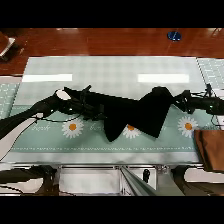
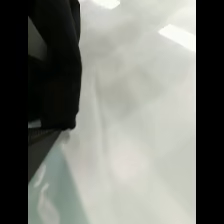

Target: Fold the shirts.

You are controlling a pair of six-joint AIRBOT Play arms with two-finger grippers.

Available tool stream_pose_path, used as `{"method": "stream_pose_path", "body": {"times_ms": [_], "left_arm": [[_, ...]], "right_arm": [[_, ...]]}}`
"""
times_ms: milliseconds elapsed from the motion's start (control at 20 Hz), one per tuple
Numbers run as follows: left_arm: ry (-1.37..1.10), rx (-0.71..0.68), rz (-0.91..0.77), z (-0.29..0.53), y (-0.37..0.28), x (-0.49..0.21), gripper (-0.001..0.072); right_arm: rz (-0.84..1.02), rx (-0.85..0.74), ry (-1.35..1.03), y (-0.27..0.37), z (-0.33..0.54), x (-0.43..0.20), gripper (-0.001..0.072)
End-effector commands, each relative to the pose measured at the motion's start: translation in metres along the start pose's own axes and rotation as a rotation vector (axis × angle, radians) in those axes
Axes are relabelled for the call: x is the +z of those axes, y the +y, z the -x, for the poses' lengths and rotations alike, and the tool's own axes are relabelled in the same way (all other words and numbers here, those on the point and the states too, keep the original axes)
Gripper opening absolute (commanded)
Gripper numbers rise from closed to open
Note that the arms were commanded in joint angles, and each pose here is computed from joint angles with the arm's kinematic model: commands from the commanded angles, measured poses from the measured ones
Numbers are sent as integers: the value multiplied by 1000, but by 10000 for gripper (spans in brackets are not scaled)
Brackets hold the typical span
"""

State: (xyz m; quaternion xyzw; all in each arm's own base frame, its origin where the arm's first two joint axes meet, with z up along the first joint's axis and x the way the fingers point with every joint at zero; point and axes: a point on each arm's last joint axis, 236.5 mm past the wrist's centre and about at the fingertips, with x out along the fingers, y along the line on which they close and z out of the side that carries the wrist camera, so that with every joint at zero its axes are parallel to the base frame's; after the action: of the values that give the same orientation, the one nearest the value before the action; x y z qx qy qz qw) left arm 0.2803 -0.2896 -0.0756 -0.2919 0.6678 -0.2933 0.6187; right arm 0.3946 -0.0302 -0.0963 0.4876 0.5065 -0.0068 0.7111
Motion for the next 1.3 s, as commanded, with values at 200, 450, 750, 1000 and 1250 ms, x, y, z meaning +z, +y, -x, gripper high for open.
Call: {"method": "stream_pose_path", "body": {"times_ms": [200,450,750,1000,1250], "left_arm": [[-44,-14,3,16,-2,15,25],[-444,-130,-173,178,-91,100,24],[-1112,-74,-680,458,-272,41,24],[-1481,232,-934,548,-329,-91,24],[-1716,475,-1001,583,-333,-183,24]], "right_arm": [[237,87,114,77,-15,-13,22],[557,229,-181,237,113,36,21],[1038,372,-585,395,352,-69,21],[1220,267,-917,385,468,-179,21],[1200,137,-1156,345,532,-239,21]]}}
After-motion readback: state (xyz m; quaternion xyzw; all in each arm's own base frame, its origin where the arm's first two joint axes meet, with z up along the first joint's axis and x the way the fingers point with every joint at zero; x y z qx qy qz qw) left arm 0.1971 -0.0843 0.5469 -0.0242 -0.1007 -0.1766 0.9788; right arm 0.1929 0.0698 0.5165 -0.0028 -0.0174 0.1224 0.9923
